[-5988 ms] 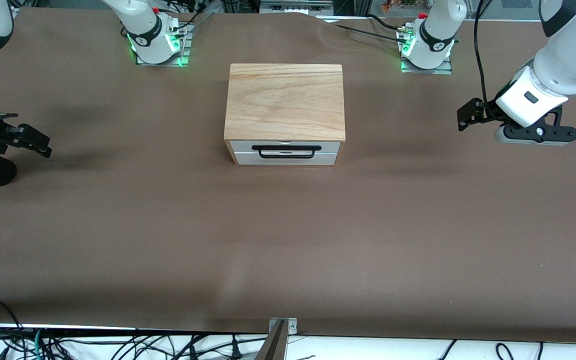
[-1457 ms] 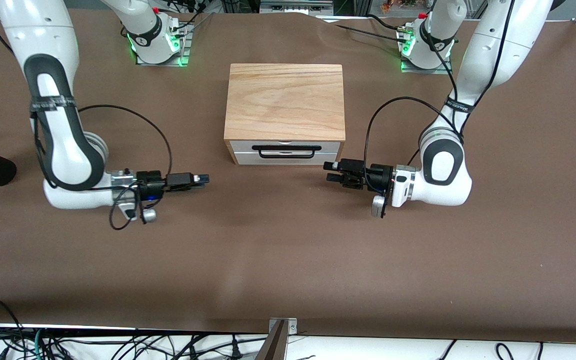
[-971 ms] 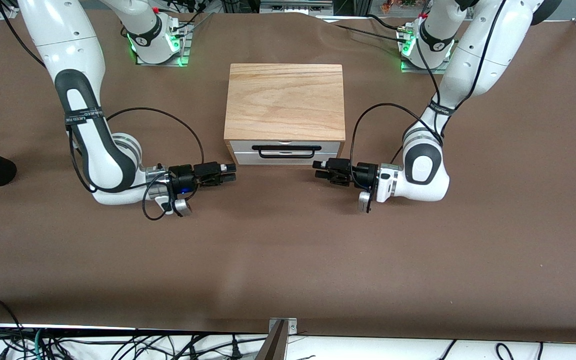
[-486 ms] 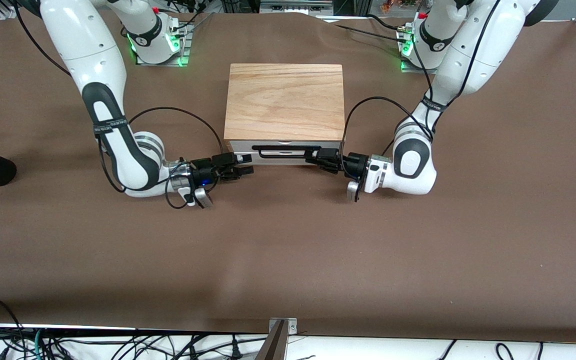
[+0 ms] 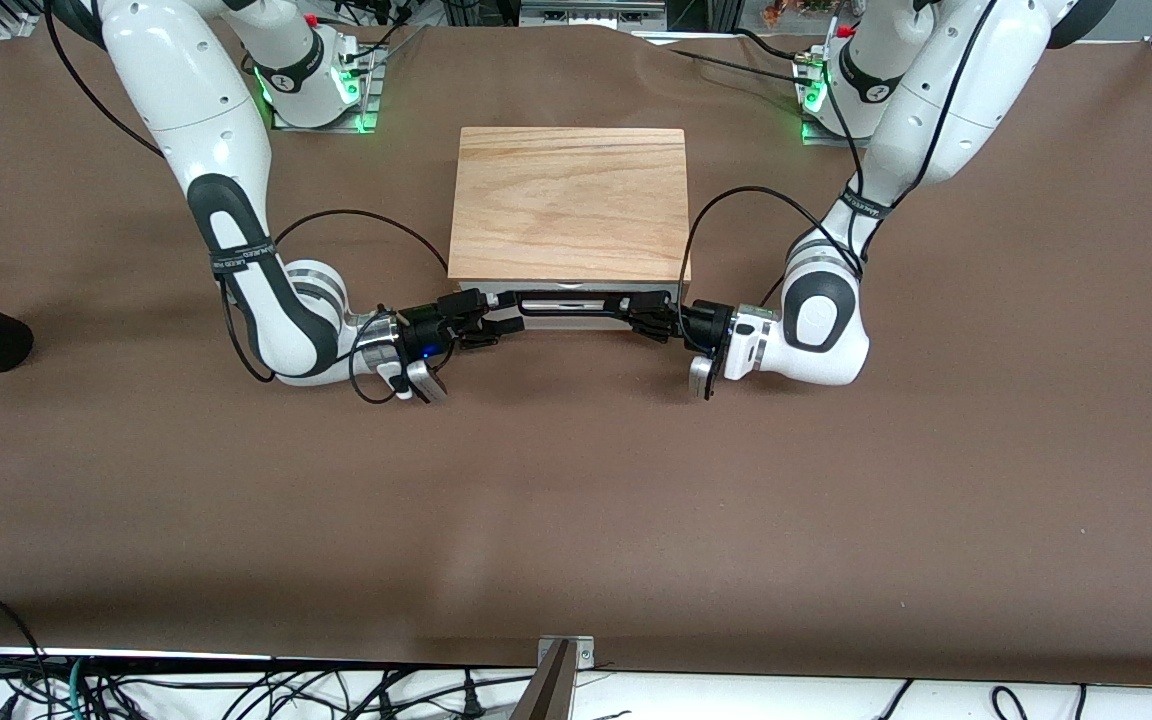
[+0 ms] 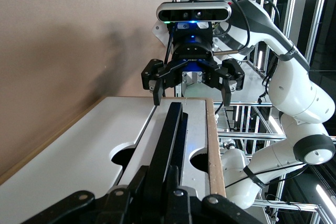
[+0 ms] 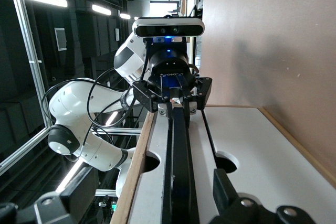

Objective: Pull top drawer with both arms simultaneously
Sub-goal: 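Pull the handle outward with both grippers, sliding the drawer open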

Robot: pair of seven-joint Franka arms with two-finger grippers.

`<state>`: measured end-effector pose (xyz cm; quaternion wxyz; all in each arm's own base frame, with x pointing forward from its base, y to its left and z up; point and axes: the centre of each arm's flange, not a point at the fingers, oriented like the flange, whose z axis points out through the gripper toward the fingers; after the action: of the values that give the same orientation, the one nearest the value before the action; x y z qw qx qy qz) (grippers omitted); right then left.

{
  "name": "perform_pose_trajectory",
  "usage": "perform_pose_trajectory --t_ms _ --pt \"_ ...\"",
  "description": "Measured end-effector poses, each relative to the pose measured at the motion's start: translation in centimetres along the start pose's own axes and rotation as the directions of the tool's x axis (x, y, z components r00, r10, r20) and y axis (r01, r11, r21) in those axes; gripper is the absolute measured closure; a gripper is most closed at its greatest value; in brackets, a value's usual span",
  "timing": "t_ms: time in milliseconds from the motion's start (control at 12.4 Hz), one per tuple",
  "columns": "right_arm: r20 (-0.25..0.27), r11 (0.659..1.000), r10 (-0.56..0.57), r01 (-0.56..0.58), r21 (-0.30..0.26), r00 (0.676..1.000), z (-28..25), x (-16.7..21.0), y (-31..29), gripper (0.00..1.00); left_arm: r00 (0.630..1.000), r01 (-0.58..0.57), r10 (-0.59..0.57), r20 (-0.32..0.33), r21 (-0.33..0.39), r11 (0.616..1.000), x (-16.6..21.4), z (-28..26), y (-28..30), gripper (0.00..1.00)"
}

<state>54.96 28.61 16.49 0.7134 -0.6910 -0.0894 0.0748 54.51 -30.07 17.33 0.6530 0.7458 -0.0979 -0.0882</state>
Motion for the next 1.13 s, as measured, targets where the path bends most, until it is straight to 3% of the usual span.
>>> perform_pose_trajectory --t_ms 162,486,566,1133 --pt "-0.001 1.000 -0.010 0.010 0.012 1.000 0.7 -0.4 0.2 0.05 1.000 0.000 0.000 0.000 0.000 1.000 0.0 0.0 0.0 0.81" --pt "-0.011 0.999 -0.031 0.032 0.022 0.999 1.6 -1.2 1.4 0.58 1.000 0.000 0.000 0.000 -0.001 1.000 0.0 0.0 0.0 0.81" --pt "-0.014 0.999 -0.031 0.032 0.019 0.999 1.4 -1.3 1.8 0.67 1.000 -0.001 0.001 0.000 -0.001 1.000 0.0 0.0 0.0 0.81" --pt "-0.035 0.999 -0.036 0.037 0.018 0.999 0.1 -1.1 2.1 0.71 1.000 -0.001 0.001 0.000 -0.001 1.000 0.0 0.0 0.0 0.81"
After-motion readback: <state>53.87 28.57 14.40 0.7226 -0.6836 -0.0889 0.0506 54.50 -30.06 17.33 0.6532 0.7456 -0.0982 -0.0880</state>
